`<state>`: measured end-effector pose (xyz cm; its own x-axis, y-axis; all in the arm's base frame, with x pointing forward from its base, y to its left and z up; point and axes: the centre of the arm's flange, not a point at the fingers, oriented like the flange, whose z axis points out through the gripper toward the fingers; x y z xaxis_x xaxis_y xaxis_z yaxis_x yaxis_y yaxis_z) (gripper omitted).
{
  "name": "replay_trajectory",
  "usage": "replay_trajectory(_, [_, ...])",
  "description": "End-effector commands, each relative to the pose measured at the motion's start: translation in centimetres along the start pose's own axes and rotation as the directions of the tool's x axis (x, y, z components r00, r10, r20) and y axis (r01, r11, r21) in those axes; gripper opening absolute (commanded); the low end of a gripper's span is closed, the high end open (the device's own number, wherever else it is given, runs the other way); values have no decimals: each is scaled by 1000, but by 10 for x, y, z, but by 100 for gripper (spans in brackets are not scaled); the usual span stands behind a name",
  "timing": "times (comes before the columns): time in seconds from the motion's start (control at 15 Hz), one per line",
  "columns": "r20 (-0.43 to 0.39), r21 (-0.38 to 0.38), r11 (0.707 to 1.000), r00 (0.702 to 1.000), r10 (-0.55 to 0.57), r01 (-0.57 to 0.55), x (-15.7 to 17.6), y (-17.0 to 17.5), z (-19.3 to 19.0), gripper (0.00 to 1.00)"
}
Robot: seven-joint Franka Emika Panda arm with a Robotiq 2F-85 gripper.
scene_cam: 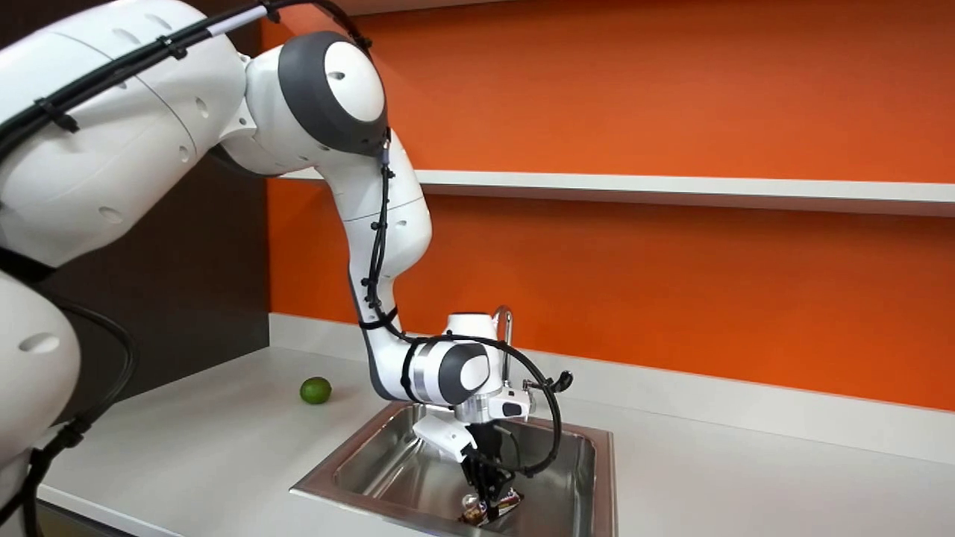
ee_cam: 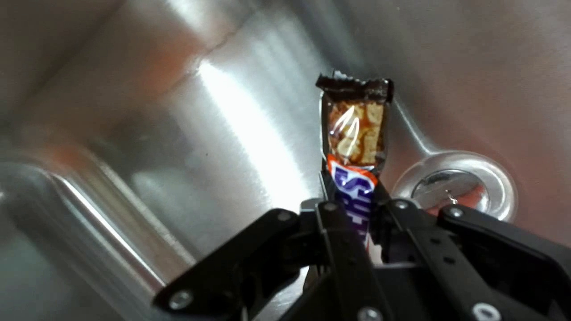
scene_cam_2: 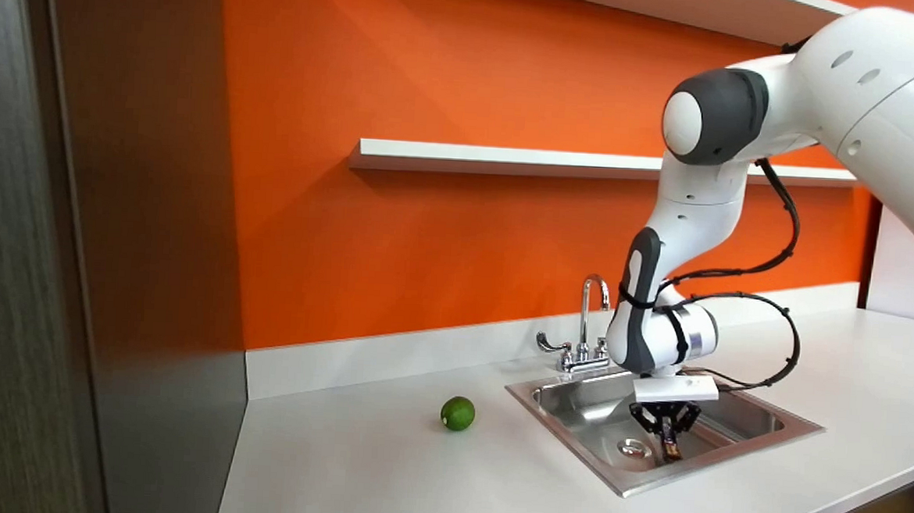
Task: Remove the brown packet from the sink and place it on the left side of the counter.
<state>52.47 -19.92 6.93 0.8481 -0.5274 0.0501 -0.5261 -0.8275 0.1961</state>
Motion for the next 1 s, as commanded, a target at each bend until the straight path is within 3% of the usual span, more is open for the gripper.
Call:
replay_trajectory(0.0, [-4,-19,998,998,-64,64,-15,-4,-43,4])
replay_trajectory(0.47, [-58,-64,974,973,-221,218,-56,-28,-101,4])
replay_trajectory(0.93, [-130,-142,906,900,-416,399,-104,-55,-155,4])
